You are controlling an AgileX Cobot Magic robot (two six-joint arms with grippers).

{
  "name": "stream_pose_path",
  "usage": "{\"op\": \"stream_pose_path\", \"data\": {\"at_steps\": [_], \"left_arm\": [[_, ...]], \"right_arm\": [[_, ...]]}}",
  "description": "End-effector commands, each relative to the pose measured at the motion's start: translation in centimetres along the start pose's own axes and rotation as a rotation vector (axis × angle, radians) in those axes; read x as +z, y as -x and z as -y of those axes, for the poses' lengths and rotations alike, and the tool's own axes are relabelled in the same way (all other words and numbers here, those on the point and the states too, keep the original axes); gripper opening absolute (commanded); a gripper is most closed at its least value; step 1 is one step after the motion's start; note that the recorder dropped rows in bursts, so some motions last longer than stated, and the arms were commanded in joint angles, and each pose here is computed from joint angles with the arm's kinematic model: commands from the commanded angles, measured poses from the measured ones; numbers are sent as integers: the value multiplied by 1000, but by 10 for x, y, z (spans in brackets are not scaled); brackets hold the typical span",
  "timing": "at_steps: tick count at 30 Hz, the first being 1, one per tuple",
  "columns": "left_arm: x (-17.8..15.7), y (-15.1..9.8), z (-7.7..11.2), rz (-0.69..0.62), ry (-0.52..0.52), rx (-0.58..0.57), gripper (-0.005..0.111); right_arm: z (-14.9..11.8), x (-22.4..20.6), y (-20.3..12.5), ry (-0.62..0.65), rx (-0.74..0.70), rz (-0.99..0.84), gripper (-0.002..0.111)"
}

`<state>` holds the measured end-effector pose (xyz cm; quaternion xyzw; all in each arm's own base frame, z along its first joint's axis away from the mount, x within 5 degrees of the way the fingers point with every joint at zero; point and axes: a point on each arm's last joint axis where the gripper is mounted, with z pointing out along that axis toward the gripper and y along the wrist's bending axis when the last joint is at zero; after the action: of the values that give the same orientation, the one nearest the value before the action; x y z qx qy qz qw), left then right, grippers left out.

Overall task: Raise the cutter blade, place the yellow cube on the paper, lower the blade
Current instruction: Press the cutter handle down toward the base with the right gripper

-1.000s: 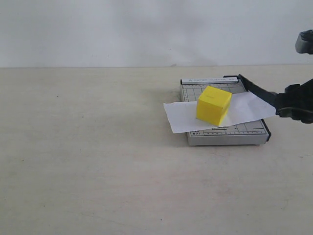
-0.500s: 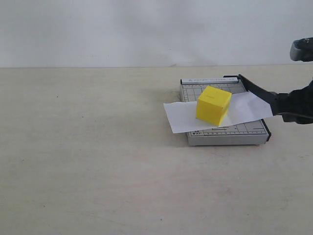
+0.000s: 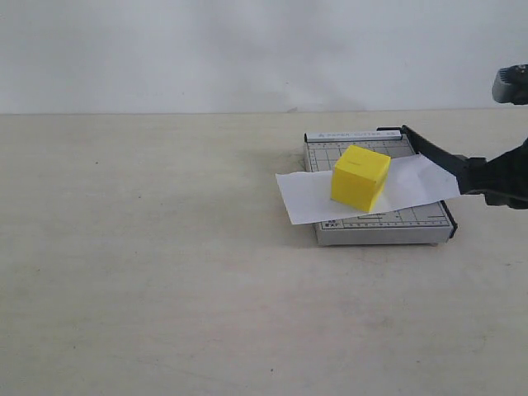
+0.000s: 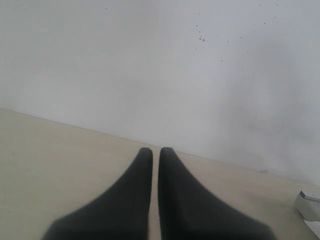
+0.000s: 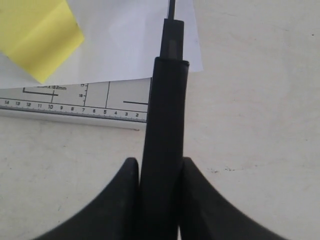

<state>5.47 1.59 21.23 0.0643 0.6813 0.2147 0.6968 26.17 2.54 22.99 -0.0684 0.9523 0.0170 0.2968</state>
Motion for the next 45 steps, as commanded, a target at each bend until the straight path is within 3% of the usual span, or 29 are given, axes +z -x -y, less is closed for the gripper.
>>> {"op": "stream_pose_path", "data": {"at_steps": [1,21,31,45], "left_arm": [[0,-1,0,0,1,2,5],[0,-1,0,0,1,2,5],[0,-1,0,0,1,2,5],[0,-1,0,0,1,2,5]], "right_arm": [[0,7,-10,-1,-11,-11,0],[-2,22,-50,5,17,-68,0],[-3,51,-60,13,49,-159,0],[-2,62,-57,5,62,-116,0]]}}
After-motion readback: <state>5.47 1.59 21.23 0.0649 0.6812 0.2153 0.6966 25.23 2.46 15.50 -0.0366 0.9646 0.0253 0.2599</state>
